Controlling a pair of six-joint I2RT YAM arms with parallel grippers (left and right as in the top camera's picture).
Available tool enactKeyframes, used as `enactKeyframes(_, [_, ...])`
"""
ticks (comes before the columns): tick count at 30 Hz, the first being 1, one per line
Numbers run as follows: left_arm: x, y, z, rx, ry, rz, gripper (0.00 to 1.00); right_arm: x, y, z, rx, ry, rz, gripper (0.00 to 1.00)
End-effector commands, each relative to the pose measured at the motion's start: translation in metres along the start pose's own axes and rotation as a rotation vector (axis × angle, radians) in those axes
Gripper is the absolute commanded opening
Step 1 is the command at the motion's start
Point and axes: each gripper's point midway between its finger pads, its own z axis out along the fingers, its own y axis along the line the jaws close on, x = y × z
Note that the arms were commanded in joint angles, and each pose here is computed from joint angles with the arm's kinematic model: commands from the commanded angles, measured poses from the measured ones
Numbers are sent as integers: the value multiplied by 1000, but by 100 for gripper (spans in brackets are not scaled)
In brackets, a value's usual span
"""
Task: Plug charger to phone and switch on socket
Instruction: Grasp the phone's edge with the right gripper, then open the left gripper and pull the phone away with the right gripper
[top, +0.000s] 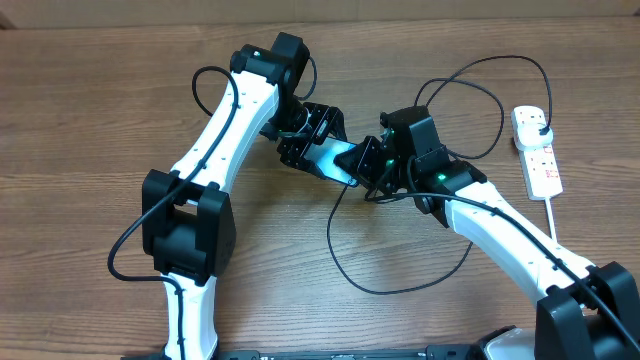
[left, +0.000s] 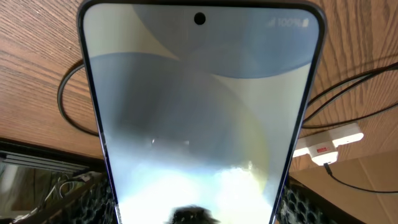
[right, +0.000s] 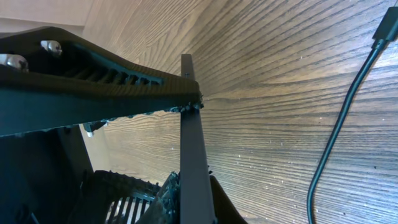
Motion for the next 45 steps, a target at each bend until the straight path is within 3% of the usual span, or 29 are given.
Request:
enactKeyframes(1, [7, -7, -7, 31, 33, -2, 79, -5, 6, -1, -4, -21, -6, 9])
enactKeyframes(6, [7, -7, -7, 31, 32, -1, 100, -6, 7, -1, -5, -22, -6, 4])
enactKeyframes(15, [4, -9, -8, 38, 19, 55, 100, -14, 6, -11, -7, -46, 3, 4])
enactKeyframes(25, [0, -35, -19, 167, 27, 457, 100, -50, -3, -77, -8, -181, 51, 4])
enactKeyframes(35, [24, -83, -45, 437, 137, 710, 97, -71, 19, -140, -107, -341, 49, 4])
enactKeyframes(42, [59, -116, -76, 661, 241, 923, 92, -97, 32, -152, -187, -461, 218, 4])
enactKeyframes(45, [63, -123, -83, 688, 262, 880, 91, -114, 33, -160, -222, -555, 329, 4])
